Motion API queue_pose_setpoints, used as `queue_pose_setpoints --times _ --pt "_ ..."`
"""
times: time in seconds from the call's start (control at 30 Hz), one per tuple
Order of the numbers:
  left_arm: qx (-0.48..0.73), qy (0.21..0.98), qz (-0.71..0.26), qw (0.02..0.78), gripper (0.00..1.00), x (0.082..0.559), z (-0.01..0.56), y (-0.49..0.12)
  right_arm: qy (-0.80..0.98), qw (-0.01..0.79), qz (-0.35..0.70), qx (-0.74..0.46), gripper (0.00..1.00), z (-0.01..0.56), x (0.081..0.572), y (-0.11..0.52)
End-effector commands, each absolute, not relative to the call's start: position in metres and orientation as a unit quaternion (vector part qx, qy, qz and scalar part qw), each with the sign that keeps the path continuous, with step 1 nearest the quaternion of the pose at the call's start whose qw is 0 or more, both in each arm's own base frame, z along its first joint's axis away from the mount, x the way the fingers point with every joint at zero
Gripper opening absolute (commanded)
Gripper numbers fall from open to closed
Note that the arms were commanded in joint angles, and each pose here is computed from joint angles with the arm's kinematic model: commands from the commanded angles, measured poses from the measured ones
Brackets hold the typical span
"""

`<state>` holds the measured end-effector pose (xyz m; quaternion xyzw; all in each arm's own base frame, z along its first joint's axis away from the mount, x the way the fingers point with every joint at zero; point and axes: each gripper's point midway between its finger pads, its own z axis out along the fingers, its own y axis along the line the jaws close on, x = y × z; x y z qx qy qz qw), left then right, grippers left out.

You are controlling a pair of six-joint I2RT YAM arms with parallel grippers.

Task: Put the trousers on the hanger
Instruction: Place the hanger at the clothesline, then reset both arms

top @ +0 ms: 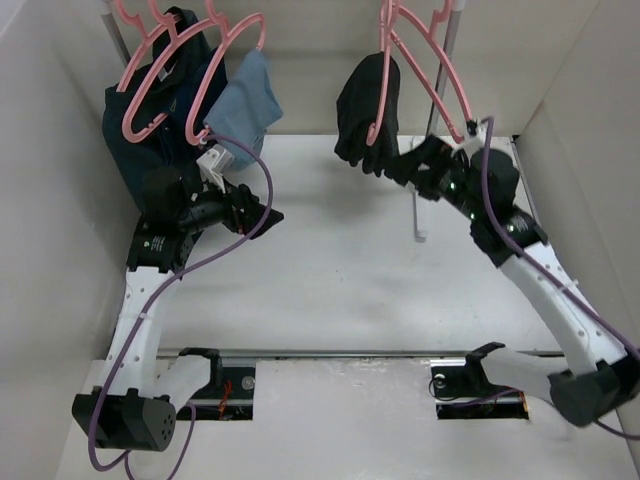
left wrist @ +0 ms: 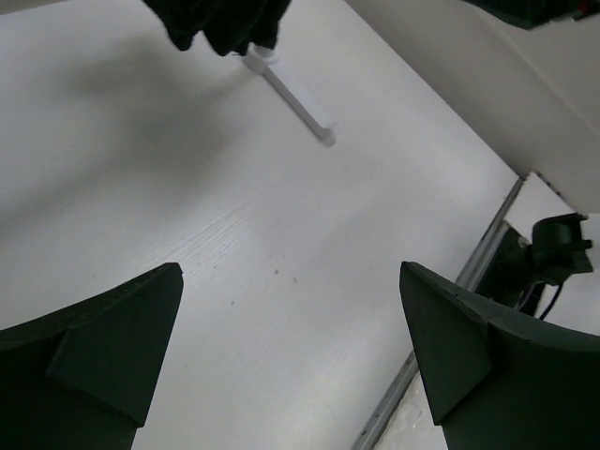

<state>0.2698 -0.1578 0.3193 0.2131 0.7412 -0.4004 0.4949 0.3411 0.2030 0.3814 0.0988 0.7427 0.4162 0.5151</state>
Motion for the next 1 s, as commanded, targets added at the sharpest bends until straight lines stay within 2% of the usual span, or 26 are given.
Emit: queue_pose_setpoints --times 0.0,0.17,0.2,0.37,0.43,0.6,0.77,0.97 --pt "0.226 0.747 -0.35 0.519 1.0 0.269 0.31 -0.145 0.736 0.572 0.352 0.083 0.99 0.36 0.32 0.181" --pt "0.201 0.785 -0.278 0.517 1.0 0.274 0.267 -0.121 0.758 0.578 0.293 0.078 0.99 0.286 0.286 0.169" --pt "0.198 0.79 -0.266 0.516 1.0 0.274 0.26 -0.117 0.778 0.561 0.272 0.077 0.99 0.25 0.28 0.167" --pt "0.158 0.822 -0.205 0.508 1.0 0.275 0.214 -0.091 0.792 0.548 0.219 0.155 0.99 0.184 0.27 0.132" --pt "0.128 0.822 -0.174 0.527 1.0 0.284 0.219 -0.076 0.792 0.548 0.203 0.178 0.99 0.162 0.269 0.116" --pt "0.044 0.825 -0.112 0.552 1.0 0.299 0.22 -0.043 0.769 0.564 0.21 0.216 0.99 0.157 0.266 0.094" --pt "-0.169 0.796 0.008 0.582 1.0 0.305 0.194 0.032 0.754 0.578 0.203 0.239 0.99 0.158 0.267 0.076" --pt "-0.189 0.79 0.045 0.581 1.0 0.302 0.188 0.046 0.746 0.585 0.196 0.252 0.99 0.164 0.27 0.067"
